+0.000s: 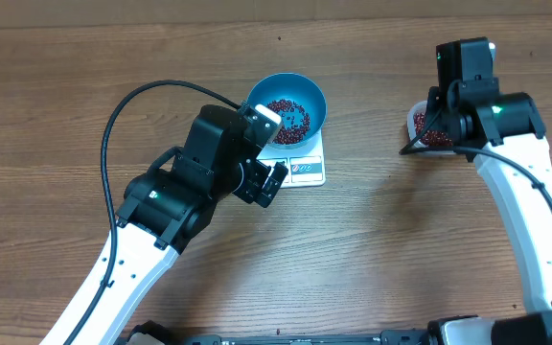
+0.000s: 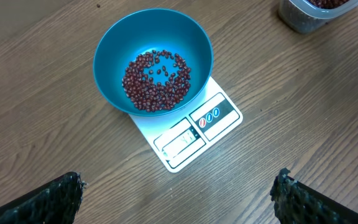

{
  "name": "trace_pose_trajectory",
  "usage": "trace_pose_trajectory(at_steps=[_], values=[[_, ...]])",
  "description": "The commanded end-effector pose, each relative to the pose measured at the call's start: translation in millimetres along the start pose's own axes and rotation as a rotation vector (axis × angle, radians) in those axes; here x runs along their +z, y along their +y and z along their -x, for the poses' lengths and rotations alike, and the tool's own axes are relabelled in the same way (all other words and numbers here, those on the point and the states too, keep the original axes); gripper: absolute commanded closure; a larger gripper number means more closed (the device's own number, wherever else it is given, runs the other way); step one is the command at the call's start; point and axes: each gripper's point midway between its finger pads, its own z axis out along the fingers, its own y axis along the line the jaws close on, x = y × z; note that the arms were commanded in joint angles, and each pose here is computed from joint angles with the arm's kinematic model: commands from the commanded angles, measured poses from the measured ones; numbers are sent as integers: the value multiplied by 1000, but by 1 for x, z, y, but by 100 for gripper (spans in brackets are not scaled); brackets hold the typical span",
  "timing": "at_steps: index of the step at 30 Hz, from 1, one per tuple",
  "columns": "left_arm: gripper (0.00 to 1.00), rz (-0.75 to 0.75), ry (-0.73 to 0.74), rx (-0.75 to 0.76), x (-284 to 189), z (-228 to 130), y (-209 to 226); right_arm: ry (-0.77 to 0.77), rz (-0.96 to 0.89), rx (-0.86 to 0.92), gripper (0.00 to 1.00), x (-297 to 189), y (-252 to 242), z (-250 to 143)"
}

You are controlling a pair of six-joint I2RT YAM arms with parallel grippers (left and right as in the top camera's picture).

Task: Scoop item into bowl and weigh 150g on scale
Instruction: 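Carry the empty red scoop right back over the bean tub, then dip the red scoop into the beans with the right gripper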

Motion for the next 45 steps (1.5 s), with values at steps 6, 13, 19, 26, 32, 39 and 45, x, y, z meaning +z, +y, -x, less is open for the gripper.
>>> trace_pose_trajectory(at_steps=[6,13,19,26,32,39,45], values=[[0,-6,8,-19,2,-2,0,135,-64,-20,96,50,1,-20],[0,-6,8,-19,2,-2,0,245,-110,-18,96,89,-9,-39],[0,-6,8,-19,2,-2,0,273,-127,-1,96,99,-19,-46],[0,-6,8,-19,2,-2,0,291,-61,6,96,122,-16,-63],[0,-6,8,-19,2,-2,0,311,14,-16,96,131,-13,-72],[0,-6,8,-19,2,-2,0,308,236,-120,96,127,20,-72],[0,-6,8,-19,2,-2,0,320,332,-75,96,125,25,-73]])
